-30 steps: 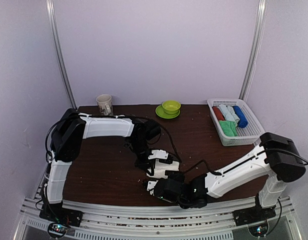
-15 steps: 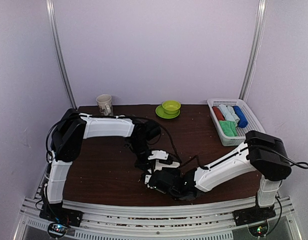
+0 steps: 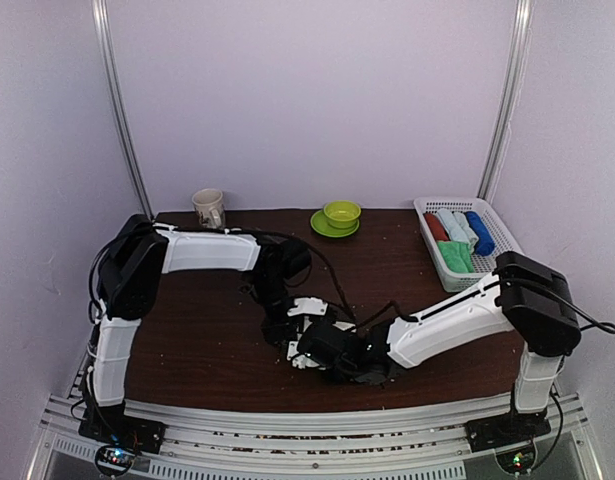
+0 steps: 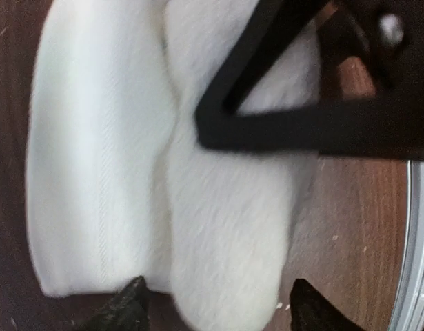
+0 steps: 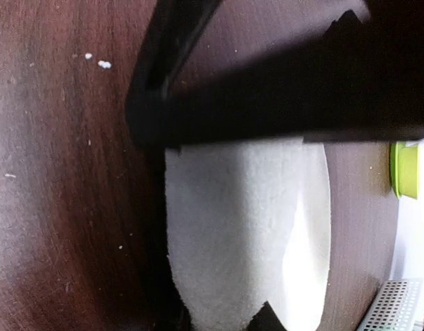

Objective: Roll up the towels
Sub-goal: Roll the towel at the center of the board.

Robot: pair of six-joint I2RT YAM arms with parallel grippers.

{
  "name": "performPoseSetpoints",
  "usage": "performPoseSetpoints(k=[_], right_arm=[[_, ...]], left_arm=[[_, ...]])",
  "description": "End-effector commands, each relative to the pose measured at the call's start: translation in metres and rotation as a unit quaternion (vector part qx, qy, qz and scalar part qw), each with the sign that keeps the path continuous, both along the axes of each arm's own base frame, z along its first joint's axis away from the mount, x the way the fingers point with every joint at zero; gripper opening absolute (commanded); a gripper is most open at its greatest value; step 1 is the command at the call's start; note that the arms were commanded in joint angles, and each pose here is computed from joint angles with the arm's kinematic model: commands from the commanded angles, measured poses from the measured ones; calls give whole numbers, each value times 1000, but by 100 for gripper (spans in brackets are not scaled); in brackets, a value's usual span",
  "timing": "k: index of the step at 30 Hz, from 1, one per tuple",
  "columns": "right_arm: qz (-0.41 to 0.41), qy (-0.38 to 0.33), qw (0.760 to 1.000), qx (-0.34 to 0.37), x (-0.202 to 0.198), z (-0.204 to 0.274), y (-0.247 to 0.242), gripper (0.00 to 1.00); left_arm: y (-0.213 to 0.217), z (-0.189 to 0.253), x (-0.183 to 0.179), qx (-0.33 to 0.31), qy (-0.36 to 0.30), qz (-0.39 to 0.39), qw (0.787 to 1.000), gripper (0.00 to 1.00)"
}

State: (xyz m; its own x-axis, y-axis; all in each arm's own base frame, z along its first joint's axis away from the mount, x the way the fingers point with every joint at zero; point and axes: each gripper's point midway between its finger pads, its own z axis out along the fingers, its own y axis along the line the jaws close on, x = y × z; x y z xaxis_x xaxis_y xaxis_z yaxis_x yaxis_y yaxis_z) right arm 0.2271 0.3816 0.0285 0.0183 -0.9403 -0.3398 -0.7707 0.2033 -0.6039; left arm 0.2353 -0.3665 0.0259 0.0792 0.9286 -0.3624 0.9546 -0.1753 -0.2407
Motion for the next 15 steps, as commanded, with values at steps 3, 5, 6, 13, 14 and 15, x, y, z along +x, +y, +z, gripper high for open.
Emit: performPoseSetpoints(k=[3,5,6,13,14,15], right_arm=[[8,151,988,22,-23,-26,-5,9],[7,176,984,29,-25,-29,-3,9],[7,191,981,32,-26,-30,-2,9],[-11,301,952,55,-30,-38,-3,9],[-14,319,946,59,-30,-39,-4,10],[-19,334,940,61,-29,-39,-5,10]], left_arm=[[40,34,52,-22,-109,76,991,84],[45,46,62,-51,-147,92,984,90],[48,50,64,-61,-165,98,980,90],[55,78,64,-159,-261,92,948,90],[55,81,61,-172,-272,83,943,90],[55,82,58,-182,-283,71,939,90]])
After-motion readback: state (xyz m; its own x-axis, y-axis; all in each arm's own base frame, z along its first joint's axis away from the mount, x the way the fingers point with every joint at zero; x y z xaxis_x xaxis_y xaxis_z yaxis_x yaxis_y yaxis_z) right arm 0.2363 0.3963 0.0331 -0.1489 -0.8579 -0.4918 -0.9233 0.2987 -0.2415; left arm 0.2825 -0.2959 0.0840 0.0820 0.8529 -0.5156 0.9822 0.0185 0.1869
